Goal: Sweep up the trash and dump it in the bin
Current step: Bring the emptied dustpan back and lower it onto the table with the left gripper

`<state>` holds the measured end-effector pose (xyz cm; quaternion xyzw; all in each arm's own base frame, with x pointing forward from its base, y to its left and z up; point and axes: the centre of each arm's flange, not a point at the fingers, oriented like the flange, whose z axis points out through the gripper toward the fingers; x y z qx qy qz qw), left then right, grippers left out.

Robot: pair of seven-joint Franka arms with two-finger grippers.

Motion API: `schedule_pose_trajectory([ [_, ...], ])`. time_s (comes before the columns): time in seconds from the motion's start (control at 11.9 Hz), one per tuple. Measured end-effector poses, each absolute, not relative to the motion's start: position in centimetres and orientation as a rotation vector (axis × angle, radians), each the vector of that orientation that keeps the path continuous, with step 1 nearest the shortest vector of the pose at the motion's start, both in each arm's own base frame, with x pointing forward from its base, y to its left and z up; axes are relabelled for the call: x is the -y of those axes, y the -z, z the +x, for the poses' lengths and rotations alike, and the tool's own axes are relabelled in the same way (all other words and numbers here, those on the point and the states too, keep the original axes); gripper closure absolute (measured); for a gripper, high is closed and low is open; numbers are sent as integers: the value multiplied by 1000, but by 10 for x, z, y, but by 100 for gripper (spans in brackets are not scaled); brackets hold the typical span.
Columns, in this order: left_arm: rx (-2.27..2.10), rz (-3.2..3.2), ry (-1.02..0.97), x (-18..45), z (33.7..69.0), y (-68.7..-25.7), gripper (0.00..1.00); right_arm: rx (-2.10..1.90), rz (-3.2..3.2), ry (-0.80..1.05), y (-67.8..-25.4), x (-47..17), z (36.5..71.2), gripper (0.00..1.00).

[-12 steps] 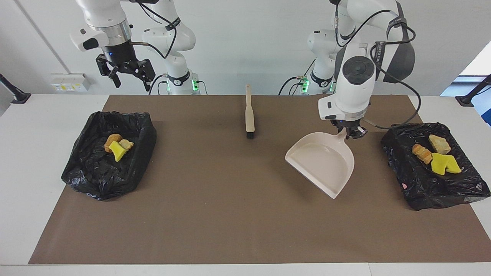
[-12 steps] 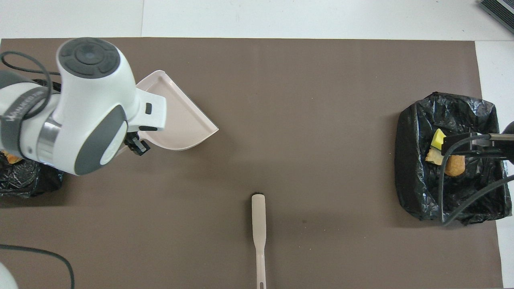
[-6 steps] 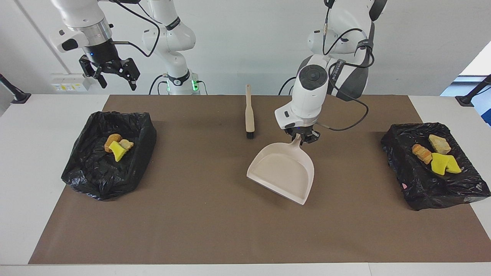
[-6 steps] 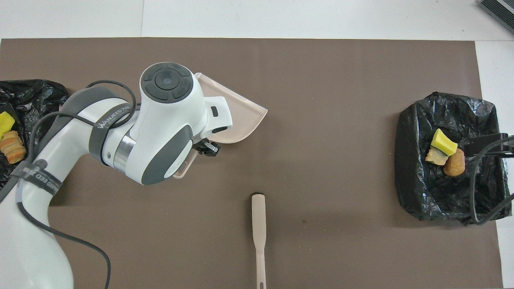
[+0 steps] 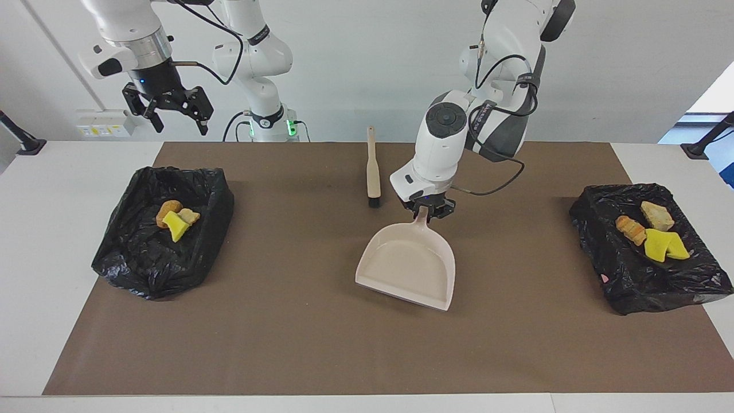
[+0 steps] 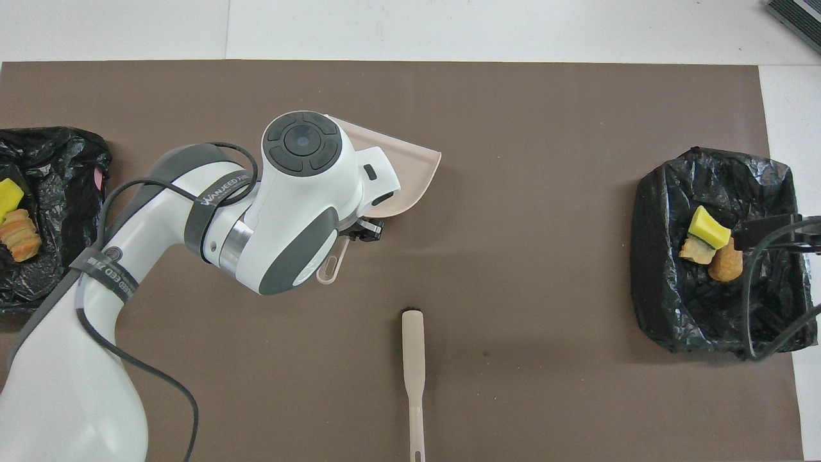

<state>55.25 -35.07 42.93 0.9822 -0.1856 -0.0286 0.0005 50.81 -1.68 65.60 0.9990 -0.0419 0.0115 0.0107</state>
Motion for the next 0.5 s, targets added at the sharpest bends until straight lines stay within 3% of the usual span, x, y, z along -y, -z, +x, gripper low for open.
schedule_pose_trajectory([
  [0.5, 285, 3044, 27, 387, 554, -401, 69, 131, 3117, -36, -656, 17, 508, 0],
])
